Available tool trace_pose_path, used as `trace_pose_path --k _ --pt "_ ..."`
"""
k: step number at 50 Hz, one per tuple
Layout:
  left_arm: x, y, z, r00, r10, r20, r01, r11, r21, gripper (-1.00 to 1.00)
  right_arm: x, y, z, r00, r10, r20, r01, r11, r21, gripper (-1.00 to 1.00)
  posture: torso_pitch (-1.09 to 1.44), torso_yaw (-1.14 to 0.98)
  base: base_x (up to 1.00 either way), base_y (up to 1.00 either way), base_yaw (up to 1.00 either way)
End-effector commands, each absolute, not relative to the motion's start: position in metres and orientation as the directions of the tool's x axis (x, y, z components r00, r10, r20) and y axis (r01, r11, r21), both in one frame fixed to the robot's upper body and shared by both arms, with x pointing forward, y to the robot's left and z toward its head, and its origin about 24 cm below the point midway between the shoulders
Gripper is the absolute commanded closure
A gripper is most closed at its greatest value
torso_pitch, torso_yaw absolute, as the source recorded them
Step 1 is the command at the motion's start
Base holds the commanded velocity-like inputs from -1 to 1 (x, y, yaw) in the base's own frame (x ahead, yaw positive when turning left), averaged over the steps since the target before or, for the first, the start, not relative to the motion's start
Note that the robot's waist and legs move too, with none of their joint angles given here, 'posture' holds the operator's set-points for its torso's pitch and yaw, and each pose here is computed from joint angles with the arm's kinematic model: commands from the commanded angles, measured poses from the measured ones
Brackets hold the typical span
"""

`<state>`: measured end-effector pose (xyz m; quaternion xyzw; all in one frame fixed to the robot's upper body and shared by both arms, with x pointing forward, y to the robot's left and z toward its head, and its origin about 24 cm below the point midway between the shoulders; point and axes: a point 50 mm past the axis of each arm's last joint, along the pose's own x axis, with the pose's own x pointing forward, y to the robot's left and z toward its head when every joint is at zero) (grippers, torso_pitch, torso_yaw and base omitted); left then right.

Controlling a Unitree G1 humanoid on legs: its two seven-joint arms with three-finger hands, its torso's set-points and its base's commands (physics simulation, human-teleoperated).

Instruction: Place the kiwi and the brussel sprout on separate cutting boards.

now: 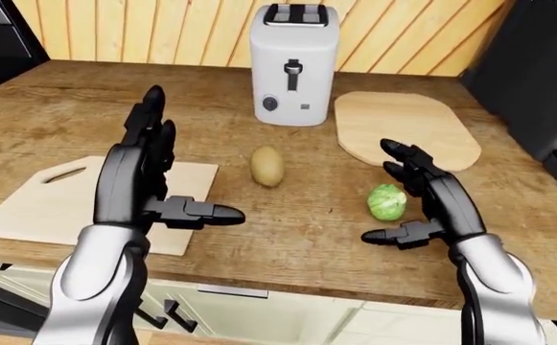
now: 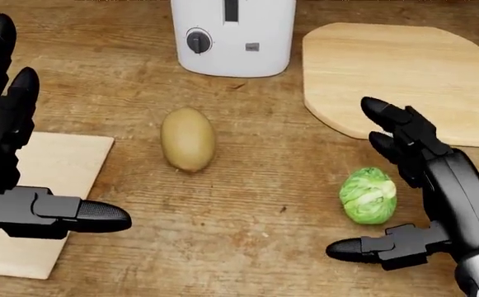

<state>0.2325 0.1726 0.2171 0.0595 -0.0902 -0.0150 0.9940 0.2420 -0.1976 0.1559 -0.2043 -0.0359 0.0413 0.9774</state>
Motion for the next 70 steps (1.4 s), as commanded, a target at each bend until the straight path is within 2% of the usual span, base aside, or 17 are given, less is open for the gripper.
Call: trace_pose_path --k 1,2,3,4,9,14,19,31,41,46,55,60,70 --pt "0.229 0.172 0.229 0.967 -0.044 0.251 0.011 0.991 0.133 -1.00 0.241 -0.199 0.168 0.990 0.078 0.114 -0.021 0.902 -0.432 -0.52 0.00 0.00 0.00 0.00 0.00" --pt "0.229 0.171 0.229 0.967 -0.045 0.252 0.011 0.991 0.133 -1.00 0.241 -0.199 0.168 0.990 0.077 0.114 -0.021 0.902 -0.432 -0.36 0.00 0.00 0.00 0.00 0.00" --pt "0.229 0.171 0.229 0.967 -0.045 0.252 0.011 0.991 0.133 -1.00 0.241 -0.199 0.168 0.990 0.077 0.115 -0.020 0.901 -0.433 -0.33 0.00 0.00 0.00 0.00 0.00" --pt "0.229 0.171 0.229 0.967 -0.045 0.252 0.012 0.991 0.133 -1.00 0.240 -0.200 0.168 0.991 0.074 0.115 -0.017 0.901 -0.433 -0.20 0.00 0.00 0.00 0.00 0.00" --pt "0.228 0.172 0.229 0.966 -0.044 0.253 0.011 0.991 0.131 -1.00 0.237 -0.200 0.175 0.989 0.075 0.124 -0.013 0.900 -0.435 0.15 0.00 0.00 0.00 0.00 0.00" --pt "0.228 0.172 0.229 0.966 -0.043 0.254 0.010 0.992 0.130 -1.00 0.236 -0.199 0.181 0.988 0.077 0.136 -0.009 0.897 -0.441 0.44 0.00 0.00 0.00 0.00 0.00" --pt "0.227 0.173 0.229 0.966 -0.042 0.254 0.010 0.992 0.127 -1.00 0.235 -0.197 0.193 0.985 0.085 0.153 -0.005 0.889 -0.458 0.60 0.00 0.00 0.00 0.00 0.00" --pt "0.226 0.176 0.230 0.965 -0.036 0.260 0.004 0.993 0.122 -1.00 0.243 -0.200 0.260 0.974 0.089 0.210 0.029 0.863 -0.504 0.69 0.00 0.00 0.00 0.00 0.00" --pt "0.225 0.175 0.235 0.962 -0.039 0.269 0.007 0.993 0.120 -1.00 0.285 -0.203 0.285 0.988 0.051 0.143 0.025 0.876 -0.482 0.80 0.00 0.00 0.00 0.00 0.00" --pt "0.225 0.176 0.235 0.962 -0.038 0.270 0.006 0.993 0.118 -1.00 0.319 -0.200 0.290 0.992 0.003 0.124 0.058 0.871 -0.487 1.00 0.00 0.00 0.00 0.00 0.00" --pt "0.225 0.177 0.233 0.963 -0.036 0.267 0.006 0.994 0.112 -1.00 0.368 -0.198 0.307 0.979 -0.127 0.157 0.189 0.850 -0.491 1.00 0.00 0.00 0.00 0.00 0.00" --pt "0.226 0.177 0.232 0.963 -0.035 0.267 0.005 0.994 0.112 -1.00 0.394 -0.208 0.296 0.956 -0.254 0.145 0.293 0.824 -0.484 1.00 0.00 0.00 0.00 0.00 0.00" --pt "0.226 0.179 0.231 0.963 -0.030 0.266 0.001 0.994 0.109 -1.00 0.415 -0.224 0.277 0.919 -0.374 0.125 0.387 0.796 -0.465 1.00 0.00 0.00 0.00 0.00 0.00"
